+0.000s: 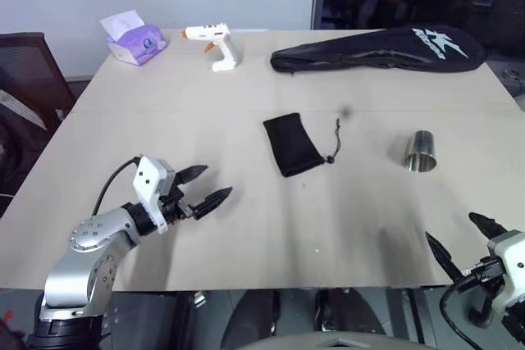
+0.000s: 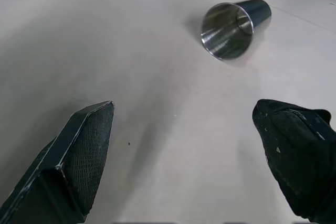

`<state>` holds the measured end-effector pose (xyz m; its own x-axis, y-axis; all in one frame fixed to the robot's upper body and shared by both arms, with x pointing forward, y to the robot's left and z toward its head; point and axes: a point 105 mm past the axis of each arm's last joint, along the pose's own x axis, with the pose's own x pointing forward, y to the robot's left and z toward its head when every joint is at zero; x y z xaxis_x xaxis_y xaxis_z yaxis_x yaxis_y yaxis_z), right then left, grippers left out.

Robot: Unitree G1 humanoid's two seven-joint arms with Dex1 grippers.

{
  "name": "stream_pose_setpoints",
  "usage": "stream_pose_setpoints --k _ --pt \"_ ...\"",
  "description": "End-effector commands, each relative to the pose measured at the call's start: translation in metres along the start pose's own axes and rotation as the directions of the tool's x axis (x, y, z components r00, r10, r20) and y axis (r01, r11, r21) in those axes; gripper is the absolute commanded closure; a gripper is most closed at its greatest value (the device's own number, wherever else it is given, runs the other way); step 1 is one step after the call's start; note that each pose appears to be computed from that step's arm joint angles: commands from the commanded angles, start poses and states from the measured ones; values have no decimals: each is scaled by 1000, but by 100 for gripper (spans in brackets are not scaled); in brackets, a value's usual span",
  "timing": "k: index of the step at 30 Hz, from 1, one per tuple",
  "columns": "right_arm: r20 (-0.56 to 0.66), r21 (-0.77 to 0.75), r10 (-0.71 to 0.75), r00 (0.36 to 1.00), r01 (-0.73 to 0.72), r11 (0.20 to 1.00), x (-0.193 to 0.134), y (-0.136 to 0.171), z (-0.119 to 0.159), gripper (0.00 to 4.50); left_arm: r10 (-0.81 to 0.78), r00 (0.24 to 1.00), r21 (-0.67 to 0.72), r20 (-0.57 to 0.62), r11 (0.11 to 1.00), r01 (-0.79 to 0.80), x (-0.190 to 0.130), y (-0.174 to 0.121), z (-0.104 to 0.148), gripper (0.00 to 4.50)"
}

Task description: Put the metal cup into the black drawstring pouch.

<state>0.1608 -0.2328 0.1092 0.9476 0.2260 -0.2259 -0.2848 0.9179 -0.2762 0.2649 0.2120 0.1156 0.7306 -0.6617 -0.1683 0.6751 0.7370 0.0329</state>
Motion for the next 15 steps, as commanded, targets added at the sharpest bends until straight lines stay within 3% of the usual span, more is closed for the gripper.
stream_pose_setpoints --k 1,6,9,15 --pt "79 -17 6 997 -5 1000 3 1 14 0 -68 997 63 35 996 66 8 -1 19 10" --pt "186 -48 118 975 -111 993 15 22 41 0 -249 965 162 77 959 234 48 -15 62 10" --pt "201 -71 138 970 -126 989 15 27 47 0 -265 963 321 -55 908 268 77 -26 71 10" --pt "203 -76 78 976 -64 995 16 25 51 0 -406 881 412 -241 779 472 129 -59 79 10"
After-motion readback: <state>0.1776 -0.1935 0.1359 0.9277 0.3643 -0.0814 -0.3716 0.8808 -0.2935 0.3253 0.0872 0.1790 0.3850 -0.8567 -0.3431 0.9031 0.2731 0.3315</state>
